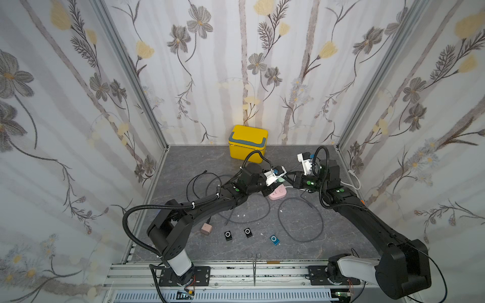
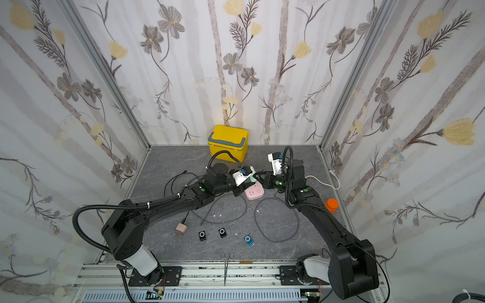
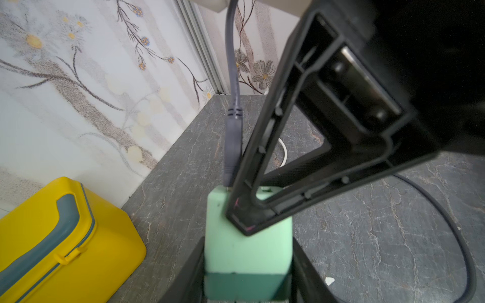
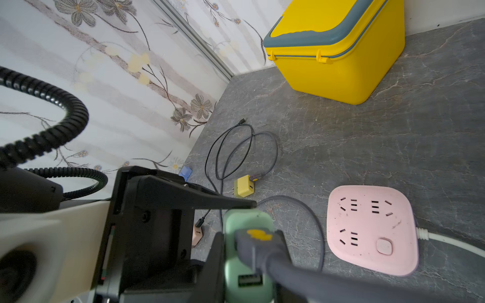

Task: Charge mp3
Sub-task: Insert the plug into the socket.

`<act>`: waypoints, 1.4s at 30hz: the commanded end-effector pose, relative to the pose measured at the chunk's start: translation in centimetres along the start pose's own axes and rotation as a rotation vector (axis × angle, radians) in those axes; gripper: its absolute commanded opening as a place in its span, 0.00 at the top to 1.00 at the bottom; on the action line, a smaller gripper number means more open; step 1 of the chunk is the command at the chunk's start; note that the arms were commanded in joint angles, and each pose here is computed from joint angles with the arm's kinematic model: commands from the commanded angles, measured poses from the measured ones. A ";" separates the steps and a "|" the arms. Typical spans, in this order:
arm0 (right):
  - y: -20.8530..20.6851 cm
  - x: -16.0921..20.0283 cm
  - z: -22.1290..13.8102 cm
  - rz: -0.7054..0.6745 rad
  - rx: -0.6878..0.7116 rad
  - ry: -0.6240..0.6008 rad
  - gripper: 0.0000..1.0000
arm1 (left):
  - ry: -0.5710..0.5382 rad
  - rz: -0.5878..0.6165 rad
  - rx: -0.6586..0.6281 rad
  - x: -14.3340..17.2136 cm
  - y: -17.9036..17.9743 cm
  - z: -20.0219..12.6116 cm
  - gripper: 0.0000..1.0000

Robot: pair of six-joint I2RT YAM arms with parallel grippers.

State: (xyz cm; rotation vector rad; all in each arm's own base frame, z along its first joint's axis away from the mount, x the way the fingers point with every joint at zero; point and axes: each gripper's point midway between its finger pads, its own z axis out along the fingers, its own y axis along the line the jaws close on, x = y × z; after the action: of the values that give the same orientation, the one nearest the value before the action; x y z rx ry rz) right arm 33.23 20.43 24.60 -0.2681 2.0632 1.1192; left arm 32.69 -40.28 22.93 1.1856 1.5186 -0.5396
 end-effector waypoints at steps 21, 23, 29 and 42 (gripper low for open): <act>-6.4 -2.1 -0.8 -0.116 0.420 -0.040 1.00 | -0.100 -0.180 -0.079 -1.8 1.8 -5.9 0.24; -7.6 -2.2 -0.5 -0.124 0.472 -0.040 1.00 | -0.094 -0.231 -0.126 -1.6 2.7 -7.2 0.24; -10.3 -2.6 1.8 -0.132 0.551 -0.019 1.00 | -0.120 -0.369 -0.268 -1.6 5.8 -11.8 0.23; -12.7 0.3 6.7 -0.191 0.624 0.104 1.00 | -0.066 -0.548 -0.419 3.0 10.6 -16.1 0.25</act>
State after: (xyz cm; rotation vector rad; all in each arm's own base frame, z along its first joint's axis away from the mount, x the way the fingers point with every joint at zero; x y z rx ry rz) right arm 42.10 18.36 14.20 -0.1983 2.3229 0.3719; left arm 34.98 -21.74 28.47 0.4386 1.7708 -0.5370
